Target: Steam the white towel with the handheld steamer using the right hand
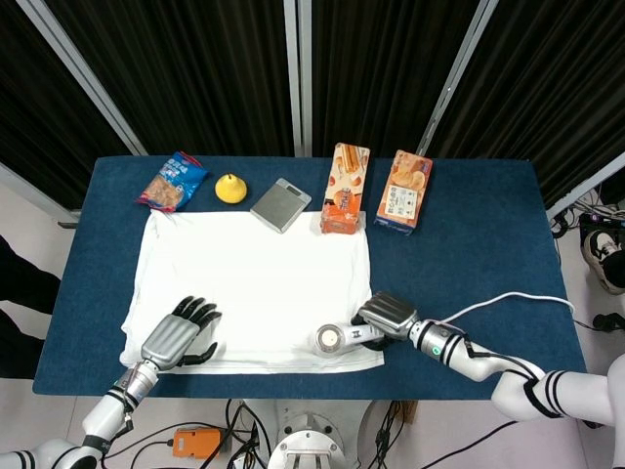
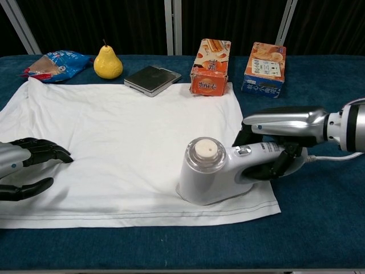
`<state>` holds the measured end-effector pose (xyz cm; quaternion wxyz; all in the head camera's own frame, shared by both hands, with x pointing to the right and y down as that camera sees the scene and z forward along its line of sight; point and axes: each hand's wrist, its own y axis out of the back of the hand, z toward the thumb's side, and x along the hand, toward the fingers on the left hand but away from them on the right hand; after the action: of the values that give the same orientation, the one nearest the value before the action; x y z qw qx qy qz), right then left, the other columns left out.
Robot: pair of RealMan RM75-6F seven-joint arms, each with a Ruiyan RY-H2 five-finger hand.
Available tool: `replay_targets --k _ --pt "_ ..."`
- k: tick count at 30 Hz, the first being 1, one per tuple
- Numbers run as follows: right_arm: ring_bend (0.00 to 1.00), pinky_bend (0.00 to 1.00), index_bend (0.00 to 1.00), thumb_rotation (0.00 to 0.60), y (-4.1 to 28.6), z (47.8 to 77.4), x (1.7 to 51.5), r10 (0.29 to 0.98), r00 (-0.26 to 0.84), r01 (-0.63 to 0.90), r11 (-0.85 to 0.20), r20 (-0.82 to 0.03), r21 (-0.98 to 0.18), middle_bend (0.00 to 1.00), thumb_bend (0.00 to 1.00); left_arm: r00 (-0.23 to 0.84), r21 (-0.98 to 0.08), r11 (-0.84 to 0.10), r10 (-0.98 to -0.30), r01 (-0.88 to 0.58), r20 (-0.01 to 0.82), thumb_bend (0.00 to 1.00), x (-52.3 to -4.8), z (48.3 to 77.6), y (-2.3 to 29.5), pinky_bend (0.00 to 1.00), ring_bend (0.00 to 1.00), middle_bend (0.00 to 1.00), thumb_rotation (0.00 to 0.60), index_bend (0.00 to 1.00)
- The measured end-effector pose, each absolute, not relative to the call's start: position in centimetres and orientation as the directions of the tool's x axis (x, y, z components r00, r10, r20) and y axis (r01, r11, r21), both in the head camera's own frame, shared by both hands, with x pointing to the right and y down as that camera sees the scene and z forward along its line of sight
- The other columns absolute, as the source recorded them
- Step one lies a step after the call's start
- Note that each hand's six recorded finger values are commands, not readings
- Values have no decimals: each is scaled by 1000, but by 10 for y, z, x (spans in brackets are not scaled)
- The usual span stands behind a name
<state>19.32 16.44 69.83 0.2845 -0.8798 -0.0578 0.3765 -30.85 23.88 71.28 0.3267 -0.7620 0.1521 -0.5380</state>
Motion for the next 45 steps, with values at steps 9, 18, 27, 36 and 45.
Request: replay_targets --k 9,18,27,36,45 --pt "843 709 933 600 134 680 190 436 722 39 -802 -538 -596 826 549 379 -665 -737 -584 122 717 324 -307 712 238 0 0 102 76 140" --pt "844 709 933 600 104 709 147 468 699 81 -803 -540 -591 826 548 380 -666 -735 -583 132 718 323 -306 711 236 0 0 102 76 140" --pt "844 709 933 600 100 727 135 443 669 -13 -796 -597 -606 826 548 381 -666 -734 -582 133 718 324 -305 711 236 0 0 102 77 140" --pt "843 709 933 600 98 727 180 486 600 -20 -786 -636 -618 826 549 385 -671 -729 -586 133 713 324 -303 710 234 0 0 102 76 140" --pt "843 707 933 600 94 717 239 551 519 18 -771 -653 -636 826 548 386 -679 -723 -594 129 706 324 -302 706 232 0 0 102 75 140"
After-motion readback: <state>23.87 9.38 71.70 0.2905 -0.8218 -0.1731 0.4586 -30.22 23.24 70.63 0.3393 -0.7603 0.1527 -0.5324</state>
